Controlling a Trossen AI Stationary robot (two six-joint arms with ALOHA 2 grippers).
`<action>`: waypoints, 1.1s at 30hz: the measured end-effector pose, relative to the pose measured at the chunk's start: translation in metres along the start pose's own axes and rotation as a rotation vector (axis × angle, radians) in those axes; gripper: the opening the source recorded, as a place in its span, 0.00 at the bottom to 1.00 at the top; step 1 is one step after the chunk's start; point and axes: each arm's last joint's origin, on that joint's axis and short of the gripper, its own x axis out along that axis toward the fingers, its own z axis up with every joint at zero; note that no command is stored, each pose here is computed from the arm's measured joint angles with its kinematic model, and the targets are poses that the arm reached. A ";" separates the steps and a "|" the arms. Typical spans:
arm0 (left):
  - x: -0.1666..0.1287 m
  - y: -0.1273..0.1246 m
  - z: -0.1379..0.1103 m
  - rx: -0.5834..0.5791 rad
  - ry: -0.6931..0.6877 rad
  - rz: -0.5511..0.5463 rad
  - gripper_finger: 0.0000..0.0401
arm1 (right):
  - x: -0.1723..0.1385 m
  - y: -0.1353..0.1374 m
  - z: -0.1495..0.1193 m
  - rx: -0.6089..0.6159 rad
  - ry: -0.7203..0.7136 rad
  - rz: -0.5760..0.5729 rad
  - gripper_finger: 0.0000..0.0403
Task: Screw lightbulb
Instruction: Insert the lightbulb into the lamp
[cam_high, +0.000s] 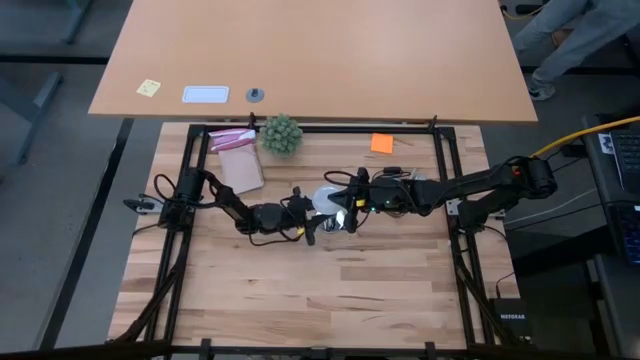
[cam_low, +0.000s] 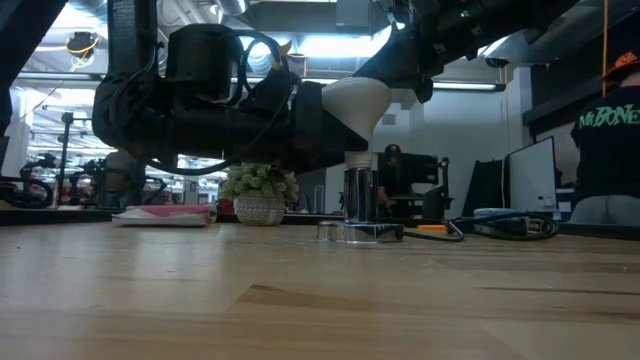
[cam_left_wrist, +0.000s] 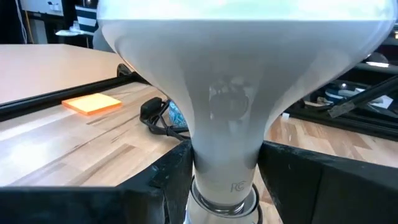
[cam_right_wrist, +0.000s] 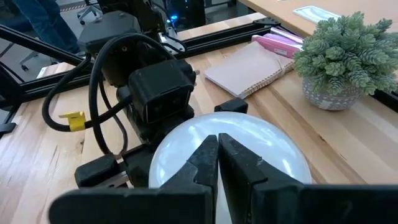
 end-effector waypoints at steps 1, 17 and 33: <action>0.000 0.000 0.000 -0.001 -0.003 -0.003 0.41 | 0.000 0.000 0.000 0.000 0.000 0.000 0.05; 0.001 -0.001 0.002 -0.008 -0.016 -0.013 0.41 | 0.000 0.000 0.000 0.000 0.000 0.002 0.05; 0.002 -0.003 0.003 -0.011 -0.021 -0.025 0.41 | 0.000 0.000 0.000 0.000 0.001 0.003 0.05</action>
